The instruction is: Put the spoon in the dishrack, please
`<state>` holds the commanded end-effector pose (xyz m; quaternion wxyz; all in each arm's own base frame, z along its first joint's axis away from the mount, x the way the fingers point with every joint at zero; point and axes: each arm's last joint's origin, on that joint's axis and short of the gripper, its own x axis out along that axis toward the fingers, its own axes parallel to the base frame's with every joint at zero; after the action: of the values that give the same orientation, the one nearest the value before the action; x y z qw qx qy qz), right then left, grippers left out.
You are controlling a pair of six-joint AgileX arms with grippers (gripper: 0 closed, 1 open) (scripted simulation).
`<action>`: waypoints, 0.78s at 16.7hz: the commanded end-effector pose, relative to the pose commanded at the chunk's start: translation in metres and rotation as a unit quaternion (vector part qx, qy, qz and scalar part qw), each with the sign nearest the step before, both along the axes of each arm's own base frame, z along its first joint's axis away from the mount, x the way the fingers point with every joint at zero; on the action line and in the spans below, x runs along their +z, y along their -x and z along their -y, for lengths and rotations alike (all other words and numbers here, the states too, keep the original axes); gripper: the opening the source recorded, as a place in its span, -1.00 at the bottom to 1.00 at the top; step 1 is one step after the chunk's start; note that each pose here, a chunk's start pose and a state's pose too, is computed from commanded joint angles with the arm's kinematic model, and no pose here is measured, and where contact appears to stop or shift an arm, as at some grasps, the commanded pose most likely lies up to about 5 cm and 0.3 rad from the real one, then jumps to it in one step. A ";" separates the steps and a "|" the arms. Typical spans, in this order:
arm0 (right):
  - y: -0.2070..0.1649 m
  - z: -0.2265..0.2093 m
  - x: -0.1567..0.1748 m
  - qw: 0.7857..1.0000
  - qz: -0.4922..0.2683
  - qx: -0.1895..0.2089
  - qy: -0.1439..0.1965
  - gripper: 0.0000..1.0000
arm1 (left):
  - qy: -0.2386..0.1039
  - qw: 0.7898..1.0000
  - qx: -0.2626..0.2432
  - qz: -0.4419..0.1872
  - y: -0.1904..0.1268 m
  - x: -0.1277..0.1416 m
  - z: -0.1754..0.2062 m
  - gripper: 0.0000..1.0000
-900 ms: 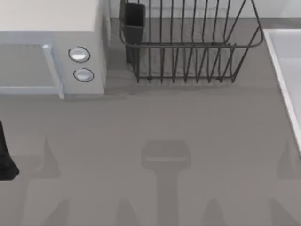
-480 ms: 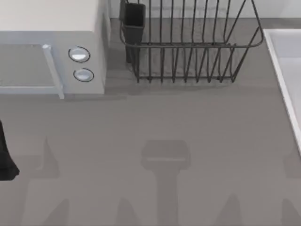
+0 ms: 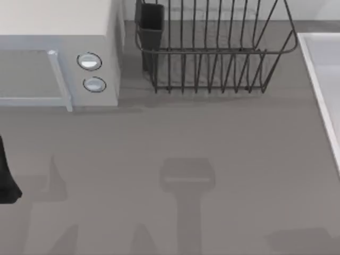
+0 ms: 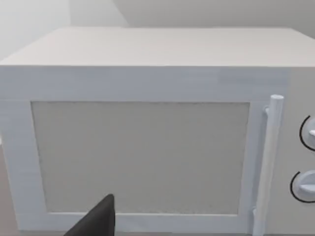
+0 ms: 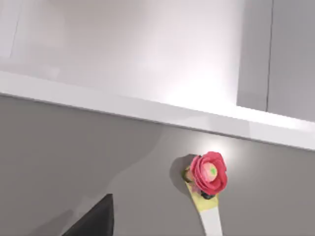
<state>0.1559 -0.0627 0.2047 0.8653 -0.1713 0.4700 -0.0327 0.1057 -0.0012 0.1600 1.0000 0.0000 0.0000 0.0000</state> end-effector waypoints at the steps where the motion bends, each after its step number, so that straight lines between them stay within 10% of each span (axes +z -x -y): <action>1: -0.007 0.010 -0.001 0.999 -0.052 0.005 -0.005 1.00 | 0.000 1.000 0.000 0.000 0.000 0.000 0.000 1.00; 7: -0.035 0.068 -0.007 0.964 -0.254 0.047 -0.067 1.00 | 0.000 1.000 0.000 0.000 0.000 0.000 0.000 1.00; 13: -0.041 0.089 -0.012 0.948 -0.297 0.064 -0.096 1.00 | 0.000 1.000 0.000 0.000 0.000 0.000 0.000 1.00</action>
<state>0.1973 -0.1522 0.1931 0.6989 -0.1194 0.6950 0.1199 0.1057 -0.0012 0.1600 1.0000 0.0000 0.0000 0.0000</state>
